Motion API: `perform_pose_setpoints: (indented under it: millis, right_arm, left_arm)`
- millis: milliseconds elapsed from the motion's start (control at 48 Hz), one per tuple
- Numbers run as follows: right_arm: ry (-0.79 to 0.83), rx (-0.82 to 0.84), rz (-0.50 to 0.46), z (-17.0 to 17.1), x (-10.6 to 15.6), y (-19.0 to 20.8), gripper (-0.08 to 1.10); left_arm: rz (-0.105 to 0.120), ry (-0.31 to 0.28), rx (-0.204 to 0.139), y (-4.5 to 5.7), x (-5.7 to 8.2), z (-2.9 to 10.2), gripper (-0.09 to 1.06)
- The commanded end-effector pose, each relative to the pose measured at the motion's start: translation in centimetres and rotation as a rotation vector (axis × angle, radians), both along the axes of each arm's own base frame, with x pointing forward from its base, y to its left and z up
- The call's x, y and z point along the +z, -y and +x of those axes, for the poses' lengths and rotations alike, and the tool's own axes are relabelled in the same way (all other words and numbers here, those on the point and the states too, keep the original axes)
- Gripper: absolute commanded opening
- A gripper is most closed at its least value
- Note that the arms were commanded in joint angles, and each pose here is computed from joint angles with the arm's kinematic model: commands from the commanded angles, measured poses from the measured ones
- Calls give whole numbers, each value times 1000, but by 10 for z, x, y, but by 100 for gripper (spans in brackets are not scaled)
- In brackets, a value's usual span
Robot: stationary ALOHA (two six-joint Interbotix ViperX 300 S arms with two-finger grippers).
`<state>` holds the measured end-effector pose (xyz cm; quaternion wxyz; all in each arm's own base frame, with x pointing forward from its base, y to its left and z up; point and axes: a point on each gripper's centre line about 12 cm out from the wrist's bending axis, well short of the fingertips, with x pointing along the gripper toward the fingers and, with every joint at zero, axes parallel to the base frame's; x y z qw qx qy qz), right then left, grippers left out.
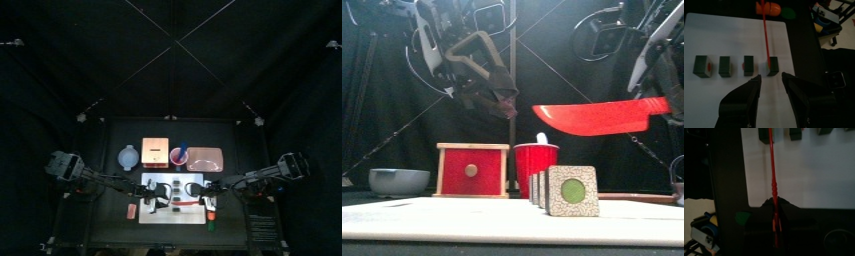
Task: Place sushi on board then cut the sushi with the knife then place the pieces on the plate
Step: Cut the sushi into 4 pieces
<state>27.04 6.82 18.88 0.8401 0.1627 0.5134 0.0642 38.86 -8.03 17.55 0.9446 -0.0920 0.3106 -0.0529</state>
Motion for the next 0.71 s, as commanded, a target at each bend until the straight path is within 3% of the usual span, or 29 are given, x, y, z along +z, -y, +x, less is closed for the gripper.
perform_pose_setpoints:
  millis: [21,312,500,708]
  right_arm:
    - [30,-28,50,-19,15,4,34]
    - [-62,-85,168,-68,12,13,34]
    - [-127,-140,200,-84,7,25,34]
    - [-214,-256,181,-94,-8,38,34]
  left_arm:
    - [1,51,18,-9,15,2,77]
    - [25,70,43,-23,12,2,76]
    - [52,108,60,-35,10,1,76]
    - [97,128,66,-49,7,-5,76]
